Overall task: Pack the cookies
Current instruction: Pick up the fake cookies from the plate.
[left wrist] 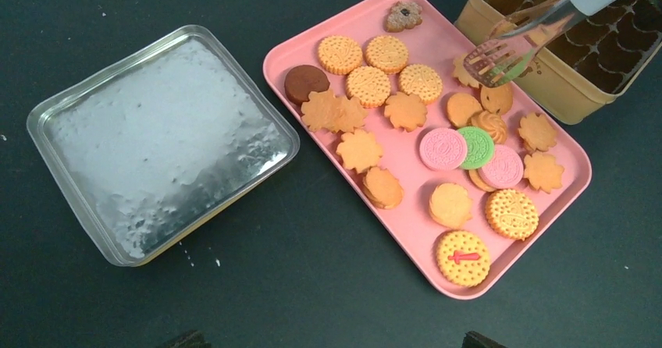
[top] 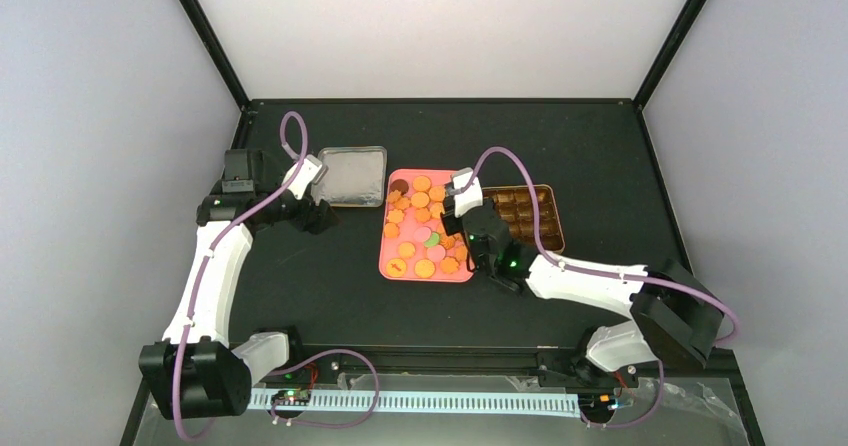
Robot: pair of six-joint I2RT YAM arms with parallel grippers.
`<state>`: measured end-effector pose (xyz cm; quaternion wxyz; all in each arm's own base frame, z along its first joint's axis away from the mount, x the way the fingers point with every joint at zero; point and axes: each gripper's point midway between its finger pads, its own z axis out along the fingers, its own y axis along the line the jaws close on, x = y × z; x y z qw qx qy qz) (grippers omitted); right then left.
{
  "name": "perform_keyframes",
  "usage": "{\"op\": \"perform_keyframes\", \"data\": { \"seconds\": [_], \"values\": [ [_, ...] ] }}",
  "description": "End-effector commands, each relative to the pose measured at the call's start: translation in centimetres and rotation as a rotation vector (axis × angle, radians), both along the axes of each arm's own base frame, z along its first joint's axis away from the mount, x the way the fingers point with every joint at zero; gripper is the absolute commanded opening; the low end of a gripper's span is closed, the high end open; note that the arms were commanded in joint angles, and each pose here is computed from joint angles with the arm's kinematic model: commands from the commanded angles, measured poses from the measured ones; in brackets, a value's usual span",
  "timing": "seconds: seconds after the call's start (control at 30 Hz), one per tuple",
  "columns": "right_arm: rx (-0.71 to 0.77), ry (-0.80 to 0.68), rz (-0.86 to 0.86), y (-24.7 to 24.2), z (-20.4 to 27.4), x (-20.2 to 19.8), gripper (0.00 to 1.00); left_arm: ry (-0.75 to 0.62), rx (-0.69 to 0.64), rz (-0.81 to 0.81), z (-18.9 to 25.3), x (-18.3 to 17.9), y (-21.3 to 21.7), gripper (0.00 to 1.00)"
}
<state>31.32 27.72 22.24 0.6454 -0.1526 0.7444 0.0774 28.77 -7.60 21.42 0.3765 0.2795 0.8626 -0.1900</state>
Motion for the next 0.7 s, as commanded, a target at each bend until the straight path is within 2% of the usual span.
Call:
{"op": "perform_keyframes", "data": {
  "seconds": [0.0,0.67],
  "values": [
    [0.069,-0.035,-0.019,-0.3,1.2,0.8,0.34,-0.055,0.004,-0.007,1.0,0.5,0.1,0.87],
    [0.035,-0.009,-0.012,-0.3,-2.0,2.4,0.36,-0.084,0.003,-0.004,1.5,0.8,0.1,0.87]
  ]
}}
